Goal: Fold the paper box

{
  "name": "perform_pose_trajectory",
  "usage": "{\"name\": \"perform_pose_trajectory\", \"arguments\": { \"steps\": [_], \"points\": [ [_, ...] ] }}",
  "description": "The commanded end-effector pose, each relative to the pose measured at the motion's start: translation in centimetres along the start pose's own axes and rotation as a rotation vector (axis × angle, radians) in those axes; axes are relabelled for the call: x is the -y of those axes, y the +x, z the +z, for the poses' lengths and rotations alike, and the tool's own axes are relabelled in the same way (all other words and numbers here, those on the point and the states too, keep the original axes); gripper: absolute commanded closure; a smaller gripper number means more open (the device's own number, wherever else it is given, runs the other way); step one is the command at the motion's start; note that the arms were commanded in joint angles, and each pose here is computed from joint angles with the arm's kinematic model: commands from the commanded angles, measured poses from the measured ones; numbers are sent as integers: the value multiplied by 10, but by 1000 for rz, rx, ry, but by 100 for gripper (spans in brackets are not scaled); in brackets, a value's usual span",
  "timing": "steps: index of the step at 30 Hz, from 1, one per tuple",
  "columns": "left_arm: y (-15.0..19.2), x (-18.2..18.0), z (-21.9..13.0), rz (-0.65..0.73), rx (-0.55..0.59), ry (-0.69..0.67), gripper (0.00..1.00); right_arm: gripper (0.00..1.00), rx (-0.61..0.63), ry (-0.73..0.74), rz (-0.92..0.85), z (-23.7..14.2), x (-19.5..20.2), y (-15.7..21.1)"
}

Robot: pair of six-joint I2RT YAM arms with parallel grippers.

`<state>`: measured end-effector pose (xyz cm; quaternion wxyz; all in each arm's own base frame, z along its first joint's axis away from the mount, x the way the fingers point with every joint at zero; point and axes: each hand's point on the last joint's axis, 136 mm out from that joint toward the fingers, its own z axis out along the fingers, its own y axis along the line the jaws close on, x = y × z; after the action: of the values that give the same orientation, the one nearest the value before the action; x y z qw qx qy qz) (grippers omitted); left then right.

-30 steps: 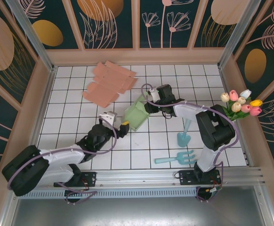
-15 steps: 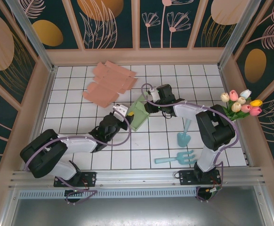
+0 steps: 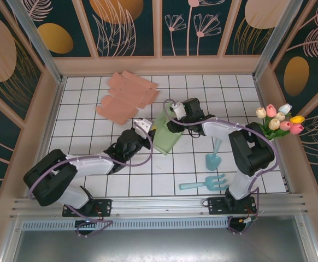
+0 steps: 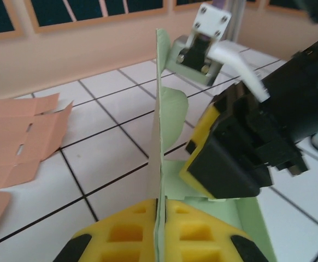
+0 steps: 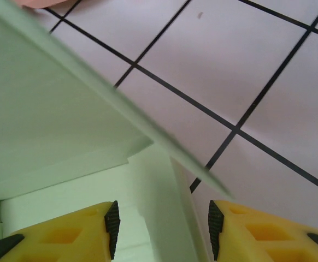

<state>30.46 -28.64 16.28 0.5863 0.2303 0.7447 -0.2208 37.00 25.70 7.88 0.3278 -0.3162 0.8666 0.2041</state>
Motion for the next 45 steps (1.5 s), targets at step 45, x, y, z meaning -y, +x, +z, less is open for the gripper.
{"name": "perform_pose_trajectory", "arguments": {
  "steps": [45],
  "points": [
    [14, -46, -1, -317, -72, -63, 100, 86, -294, 539, -662, 13, 23, 87]
  ]
}}
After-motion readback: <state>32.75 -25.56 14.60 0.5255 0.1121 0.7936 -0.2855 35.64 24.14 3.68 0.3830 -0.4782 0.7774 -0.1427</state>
